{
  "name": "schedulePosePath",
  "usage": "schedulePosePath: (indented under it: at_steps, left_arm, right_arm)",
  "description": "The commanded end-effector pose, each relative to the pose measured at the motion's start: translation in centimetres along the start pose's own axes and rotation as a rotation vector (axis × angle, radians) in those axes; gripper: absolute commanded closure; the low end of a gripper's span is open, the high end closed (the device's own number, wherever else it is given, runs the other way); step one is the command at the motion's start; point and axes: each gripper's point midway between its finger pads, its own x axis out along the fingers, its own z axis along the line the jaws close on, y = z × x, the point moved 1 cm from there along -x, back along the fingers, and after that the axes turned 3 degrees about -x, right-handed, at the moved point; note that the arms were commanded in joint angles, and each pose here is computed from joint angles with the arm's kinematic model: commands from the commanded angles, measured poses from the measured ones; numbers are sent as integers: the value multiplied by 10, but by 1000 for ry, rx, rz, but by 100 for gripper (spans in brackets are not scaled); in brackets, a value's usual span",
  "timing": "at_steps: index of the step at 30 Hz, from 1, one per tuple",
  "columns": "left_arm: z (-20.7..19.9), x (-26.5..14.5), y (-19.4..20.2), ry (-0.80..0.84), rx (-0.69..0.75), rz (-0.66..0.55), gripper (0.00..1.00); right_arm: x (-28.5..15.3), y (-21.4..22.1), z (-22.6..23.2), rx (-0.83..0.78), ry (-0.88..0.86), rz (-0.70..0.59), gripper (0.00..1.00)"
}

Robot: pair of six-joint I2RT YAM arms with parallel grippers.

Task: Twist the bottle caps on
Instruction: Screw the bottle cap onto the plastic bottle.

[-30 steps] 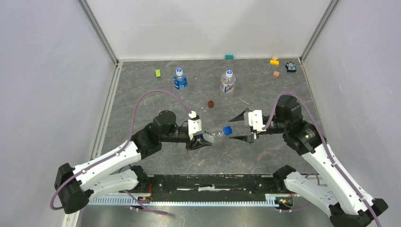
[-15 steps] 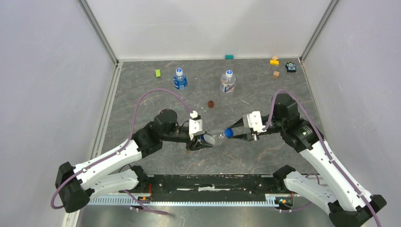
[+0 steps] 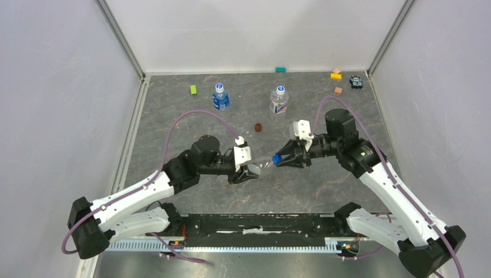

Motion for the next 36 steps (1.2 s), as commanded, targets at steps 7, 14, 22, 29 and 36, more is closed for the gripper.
schedulePosePath:
  at_steps: [7,14,22,29,36]
  left_arm:
    - [13,22,-69,-449,447,-97,80]
    - [14,38,-66,-731,614,-26,84]
    - [13,51,-51,-937,781,75,82]
    - [11,41,-26,-735,583,80,80]
    - [14,26,-13,-487,402,60,77]
  right_arm:
    - [20,16,-38,530,228,-38,100]
    - [26,41,-49,758,333,-16,100]
    - [23,36,-59,765,398,-77,100]
    - [-4,-2,-76,506,454,-85,71]
    - [-22,-46,-59,204,345,-89,42]
